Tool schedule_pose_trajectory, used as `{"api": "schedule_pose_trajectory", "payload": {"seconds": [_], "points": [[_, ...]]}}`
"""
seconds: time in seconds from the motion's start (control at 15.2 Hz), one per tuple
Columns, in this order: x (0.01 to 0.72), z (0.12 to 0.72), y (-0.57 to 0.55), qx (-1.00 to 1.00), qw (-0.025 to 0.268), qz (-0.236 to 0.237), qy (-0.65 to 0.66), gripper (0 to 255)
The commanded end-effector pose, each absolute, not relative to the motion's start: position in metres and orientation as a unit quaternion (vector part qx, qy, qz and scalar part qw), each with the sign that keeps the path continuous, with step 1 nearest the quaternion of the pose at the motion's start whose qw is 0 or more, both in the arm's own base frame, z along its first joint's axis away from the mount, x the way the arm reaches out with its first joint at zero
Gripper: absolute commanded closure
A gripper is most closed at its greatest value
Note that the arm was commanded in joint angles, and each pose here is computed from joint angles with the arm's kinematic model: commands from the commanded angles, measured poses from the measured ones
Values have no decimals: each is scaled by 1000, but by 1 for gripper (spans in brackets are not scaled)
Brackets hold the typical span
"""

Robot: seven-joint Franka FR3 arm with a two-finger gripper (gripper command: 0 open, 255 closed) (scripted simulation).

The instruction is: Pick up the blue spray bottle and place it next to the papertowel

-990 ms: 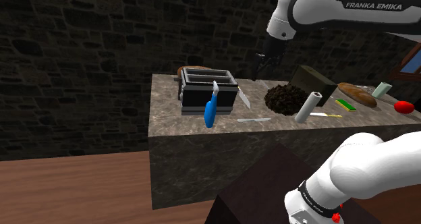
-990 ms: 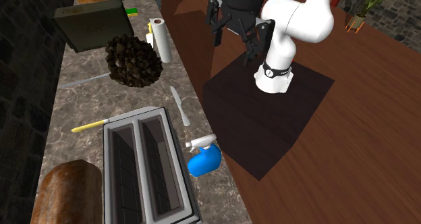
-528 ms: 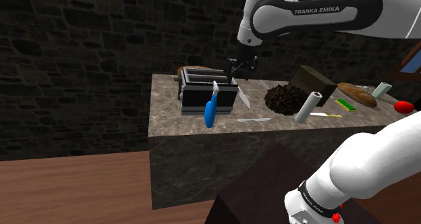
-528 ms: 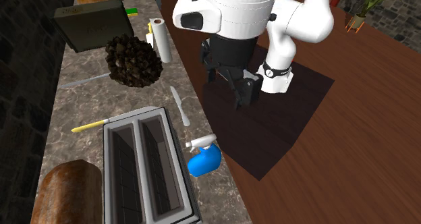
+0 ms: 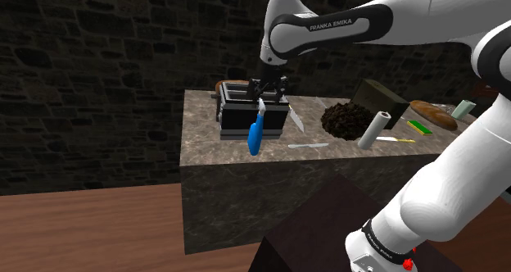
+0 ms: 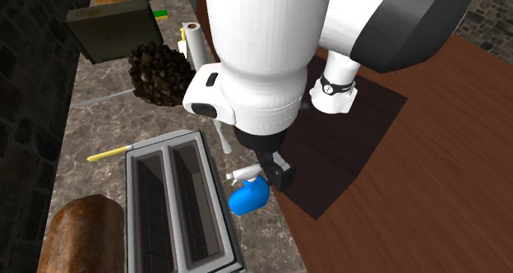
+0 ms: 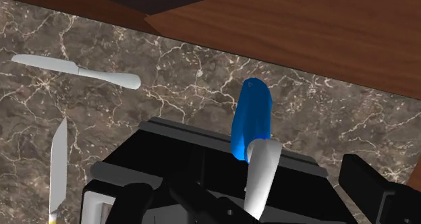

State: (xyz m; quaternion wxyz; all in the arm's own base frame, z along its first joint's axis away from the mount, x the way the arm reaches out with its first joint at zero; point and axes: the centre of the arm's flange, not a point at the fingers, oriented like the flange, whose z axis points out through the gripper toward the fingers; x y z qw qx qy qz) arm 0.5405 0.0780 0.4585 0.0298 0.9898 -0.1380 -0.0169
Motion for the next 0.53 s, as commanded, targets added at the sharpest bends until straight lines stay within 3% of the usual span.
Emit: {"api": "schedule_pose_trajectory", "payload": {"seconds": [0.0, 0.46], "points": [[543, 448, 79, 990, 30, -17, -140, 0], [542, 423, 77, 990, 30, -17, -140, 0]]}}
